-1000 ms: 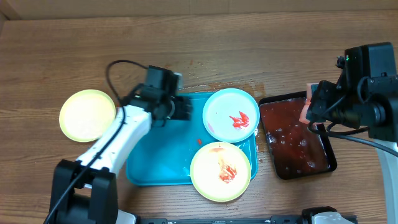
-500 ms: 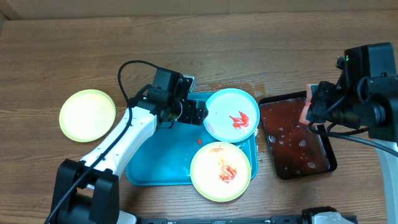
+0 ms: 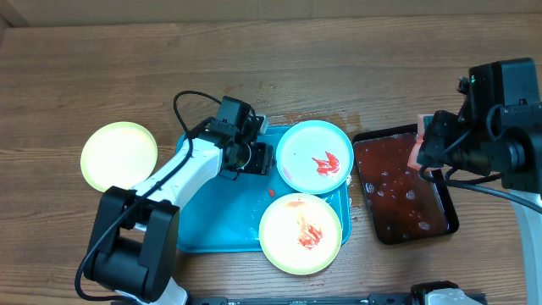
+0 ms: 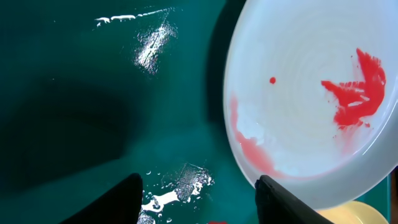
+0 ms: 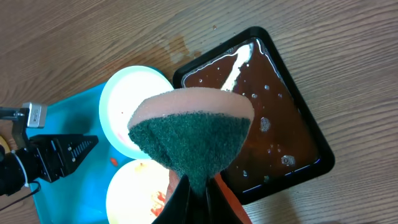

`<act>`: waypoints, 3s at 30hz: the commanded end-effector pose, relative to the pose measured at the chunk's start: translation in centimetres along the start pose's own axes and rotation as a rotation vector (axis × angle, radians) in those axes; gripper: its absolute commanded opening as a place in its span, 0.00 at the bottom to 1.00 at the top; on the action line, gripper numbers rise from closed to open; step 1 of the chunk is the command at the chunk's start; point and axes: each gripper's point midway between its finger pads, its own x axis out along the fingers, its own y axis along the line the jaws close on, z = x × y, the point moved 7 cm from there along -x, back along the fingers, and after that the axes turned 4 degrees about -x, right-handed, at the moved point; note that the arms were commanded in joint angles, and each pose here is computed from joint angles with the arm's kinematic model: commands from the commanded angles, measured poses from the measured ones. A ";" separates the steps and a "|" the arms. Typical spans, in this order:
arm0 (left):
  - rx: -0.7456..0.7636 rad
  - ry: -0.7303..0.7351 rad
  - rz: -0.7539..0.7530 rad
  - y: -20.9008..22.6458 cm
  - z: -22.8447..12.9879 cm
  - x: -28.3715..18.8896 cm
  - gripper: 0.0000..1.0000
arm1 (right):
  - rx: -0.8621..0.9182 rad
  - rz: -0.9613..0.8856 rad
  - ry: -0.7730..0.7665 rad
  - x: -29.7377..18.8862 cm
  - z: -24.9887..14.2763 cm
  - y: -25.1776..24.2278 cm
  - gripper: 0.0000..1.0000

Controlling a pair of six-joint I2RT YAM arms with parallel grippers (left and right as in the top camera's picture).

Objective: Clean dirty plates on tray and stack at the side
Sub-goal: 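Move the left gripper to the white plate's rim on the teal tray, then grip the white plate rim with the left gripper and pull it left, then bring the sponge with the right gripper onto the white plate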

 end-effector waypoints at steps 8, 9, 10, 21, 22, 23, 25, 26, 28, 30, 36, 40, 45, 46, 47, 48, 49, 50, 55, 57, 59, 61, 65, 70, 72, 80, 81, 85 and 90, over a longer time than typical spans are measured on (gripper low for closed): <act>-0.094 0.019 -0.007 -1.3 0.6 1.8 0.40 | 0.005 0.007 -0.026 -0.1 0.4 0.0 0.04; -0.086 0.018 -0.007 -1.6 0.8 1.9 0.40 | 0.005 0.007 -0.026 -0.1 0.4 0.0 0.04; -0.081 0.015 -0.003 -1.9 1.0 2.1 0.38 | 0.005 0.007 -0.027 -0.1 0.5 0.0 0.04; -0.160 -0.036 0.146 -4.5 3.2 1.9 0.25 | 0.005 0.008 -0.029 -0.1 0.5 0.1 0.04; -0.180 -0.029 0.150 -4.3 3.1 2.1 0.26 | 0.005 0.008 -0.029 -0.1 0.5 0.0 0.04; -0.191 -0.021 0.155 -4.2 3.0 2.3 0.26 | 0.005 0.008 -0.029 -0.1 0.5 0.0 0.04; -0.214 0.008 0.172 -3.7 2.6 3.0 0.31 | 0.005 0.007 -0.027 -0.1 0.5 0.0 0.04; -0.222 0.025 0.183 -3.4 2.3 3.4 0.33 | 0.005 0.007 -0.025 -0.1 0.4 0.0 0.04; -0.227 0.049 0.196 -3.1 1.9 3.8 0.40 | 0.001 0.006 -0.024 -0.1 0.4 0.0 0.04; -0.229 0.051 0.206 -3.0 1.8 3.8 0.47 | 0.001 0.005 -0.022 -0.1 0.4 0.0 0.04; -0.243 0.039 0.243 -2.5 2.0 3.6 0.08 | 0.001 0.004 -0.019 -0.1 0.3 0.0 0.04; -0.262 0.042 0.291 -2.0 1.7 3.5 0.04 | 0.001 0.003 -0.015 -0.1 0.3 0.0 0.04; -0.308 0.015 0.422 -0.3 1.6 2.6 0.04 | 0.001 0.010 -0.009 -0.1 0.2 0.0 0.04; -0.315 0.012 0.437 0.1 1.7 2.2 0.04 | 0.000 0.013 -0.008 -0.1 0.2 0.1 0.04; -0.321 0.004 0.450 0.4 1.9 1.8 0.04 | -0.015 0.023 -0.006 -0.1 0.2 0.2 0.04; -0.327 -0.004 0.462 0.6 2.1 1.3 0.04 | -0.023 0.032 -0.004 -0.1 0.2 0.3 0.04; -0.327 -0.013 0.469 0.9 2.5 0.7 0.04 | -0.022 0.040 -0.001 0.0 0.3 0.4 0.04; -0.326 -0.019 0.468 1.1 2.8 0.2 0.04 | -0.029 0.051 0.003 0.1 0.3 0.6 0.04; -0.355 -0.023 0.480 2.8 3.4 -1.6 0.04 | -0.106 0.159 0.043 1.5 0.9 2.1 0.04; -0.381 -0.008 0.491 3.8 3.3 -2.0 0.04 | -0.160 0.222 0.071 2.3 1.2 3.0 0.04; -0.390 0.001 0.487 4.3 3.3 -2.2 0.04 | -0.201 0.264 0.106 3.5 1.4 3.9 0.04; -0.381 0.021 0.447 4.6 3.3 -2.2 0.04 | -0.218 0.279 0.146 5.1 1.6 4.8 0.04; -0.374 0.038 0.430 4.9 3.3 -2.3 0.04 | -0.307 0.312 0.243 9.0 1.1 7.9 0.04; -0.309 0.086 0.369 4.1 2.9 -2.0 0.04 | -0.457 0.346 0.338 13.8 -1.3 13.6 0.04; -0.275 0.113 0.335 3.6 2.6 -1.9 0.04 | -0.497 0.354 0.368 15.4 -2.6 15.8 0.04; -0.210 0.209 0.328 3.3 1.0 -1.8 0.04 | -0.475 0.351 0.413 18.7 -5.0 19.7 0.04; -0.210 0.210 0.329 3.3 1.0 -1.8 0.04 | -0.467 0.351 0.412 18.7 -5.0 19.7 0.04; -0.218 0.200 0.333 3.4 1.2 -1.7 0.04 | -0.372 0.282 0.380 19.3 -4.2 19.2 0.04; -0.217 0.201 0.336 3.6 1.3 -1.1 0.04 | -0.272 0.188 0.350 21.7 -4.4 18.5 0.04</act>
